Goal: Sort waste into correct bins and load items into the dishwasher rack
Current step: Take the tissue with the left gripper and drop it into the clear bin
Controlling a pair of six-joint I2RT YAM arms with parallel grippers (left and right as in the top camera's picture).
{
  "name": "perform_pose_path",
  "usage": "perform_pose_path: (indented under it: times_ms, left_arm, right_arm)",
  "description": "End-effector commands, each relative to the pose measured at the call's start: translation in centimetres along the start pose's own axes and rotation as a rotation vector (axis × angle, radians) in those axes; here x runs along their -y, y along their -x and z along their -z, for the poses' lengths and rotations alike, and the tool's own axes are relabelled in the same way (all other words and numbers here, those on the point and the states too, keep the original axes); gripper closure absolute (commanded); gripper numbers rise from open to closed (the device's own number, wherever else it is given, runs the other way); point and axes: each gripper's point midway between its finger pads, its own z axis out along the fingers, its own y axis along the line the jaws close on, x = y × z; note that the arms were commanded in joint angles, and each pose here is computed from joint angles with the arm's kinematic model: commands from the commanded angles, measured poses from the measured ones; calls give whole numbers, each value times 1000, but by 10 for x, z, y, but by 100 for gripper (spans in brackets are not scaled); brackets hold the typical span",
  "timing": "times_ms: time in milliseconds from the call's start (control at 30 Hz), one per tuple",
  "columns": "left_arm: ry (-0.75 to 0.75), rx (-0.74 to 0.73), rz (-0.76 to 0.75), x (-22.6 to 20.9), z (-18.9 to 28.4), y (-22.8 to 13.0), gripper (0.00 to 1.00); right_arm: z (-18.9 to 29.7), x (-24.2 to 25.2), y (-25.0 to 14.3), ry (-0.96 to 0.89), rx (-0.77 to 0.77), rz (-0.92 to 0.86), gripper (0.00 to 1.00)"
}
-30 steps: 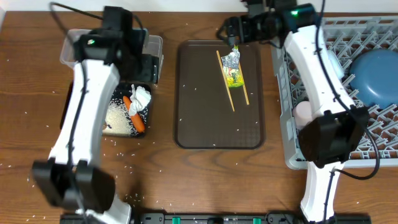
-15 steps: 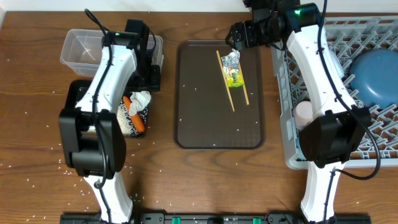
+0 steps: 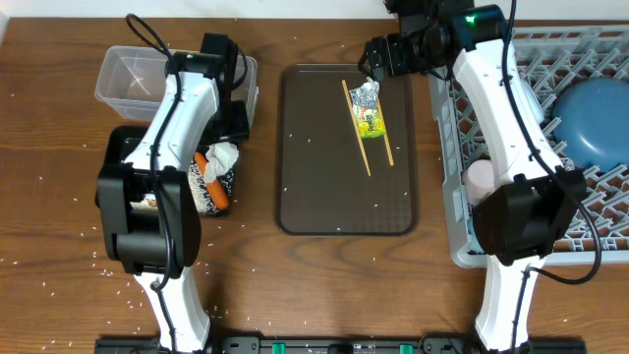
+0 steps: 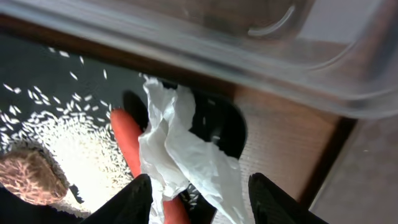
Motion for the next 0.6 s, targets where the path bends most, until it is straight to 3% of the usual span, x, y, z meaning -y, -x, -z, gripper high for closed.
perform_pose_path:
  times_ms: [0, 67, 133, 233, 333, 567]
  left_arm:
    - [35, -34, 15, -6, -11, -10, 49]
    - [39, -45, 13, -7, -13, -13, 49]
    - [41, -52, 13, -7, -15, -15, 57]
    - [40, -49, 13, -7, -15, -15, 78]
    - [36, -39, 14, -7, -12, -13, 94]
    - [-4, -28, 16, -4, 17, -12, 94]
  right_arm:
    - [12, -7, 7, -6, 27, 36, 4]
    - [12, -7, 7, -6, 27, 36, 5]
    - [12, -7, 7, -6, 27, 36, 4]
    - [12, -7, 7, -6, 27, 36, 4]
    - [12, -5, 7, -10, 27, 38, 5]
    - [12, -1, 4, -31, 17, 35, 4]
